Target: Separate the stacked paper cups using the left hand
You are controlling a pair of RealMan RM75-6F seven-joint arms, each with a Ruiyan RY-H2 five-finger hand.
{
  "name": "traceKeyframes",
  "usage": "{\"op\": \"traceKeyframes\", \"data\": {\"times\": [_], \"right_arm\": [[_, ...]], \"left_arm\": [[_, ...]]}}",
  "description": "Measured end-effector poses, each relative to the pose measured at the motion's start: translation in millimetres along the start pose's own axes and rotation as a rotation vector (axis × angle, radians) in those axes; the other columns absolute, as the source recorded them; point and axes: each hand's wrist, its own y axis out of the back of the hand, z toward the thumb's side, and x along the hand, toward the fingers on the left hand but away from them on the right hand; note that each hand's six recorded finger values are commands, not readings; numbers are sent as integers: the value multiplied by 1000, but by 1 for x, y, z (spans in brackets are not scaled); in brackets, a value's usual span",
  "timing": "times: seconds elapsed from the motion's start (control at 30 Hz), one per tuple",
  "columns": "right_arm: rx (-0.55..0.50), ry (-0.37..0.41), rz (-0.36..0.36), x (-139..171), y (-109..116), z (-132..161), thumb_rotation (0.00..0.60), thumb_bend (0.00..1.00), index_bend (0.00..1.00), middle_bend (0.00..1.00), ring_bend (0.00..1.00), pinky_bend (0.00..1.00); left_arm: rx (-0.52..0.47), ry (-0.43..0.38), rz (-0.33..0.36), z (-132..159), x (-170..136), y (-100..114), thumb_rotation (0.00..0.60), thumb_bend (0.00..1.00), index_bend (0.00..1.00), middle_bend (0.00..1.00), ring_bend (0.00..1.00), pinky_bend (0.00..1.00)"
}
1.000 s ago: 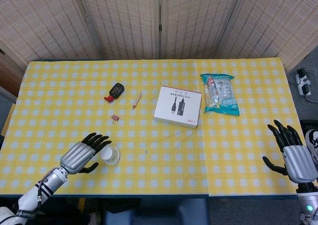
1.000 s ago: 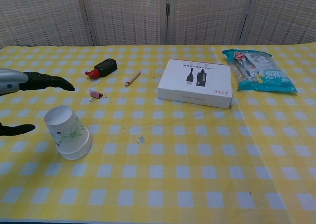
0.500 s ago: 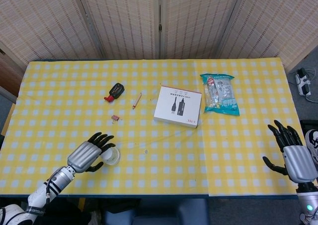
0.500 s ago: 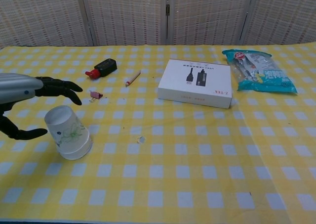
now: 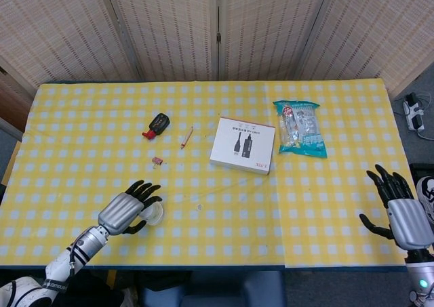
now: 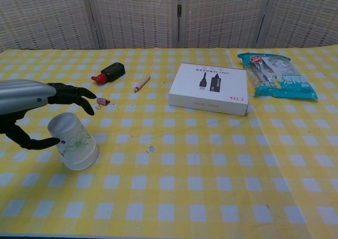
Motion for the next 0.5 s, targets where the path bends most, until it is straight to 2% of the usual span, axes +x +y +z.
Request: {"op": "traceKeyframes", "data": {"times": [0.5], "right_arm": [[-1,-1,6,-1,-1,0,600,303,0,1,86,0]], "left_arm": [[33,22,10,-5,-2,-1,600,437,271,66,65,0]]}}
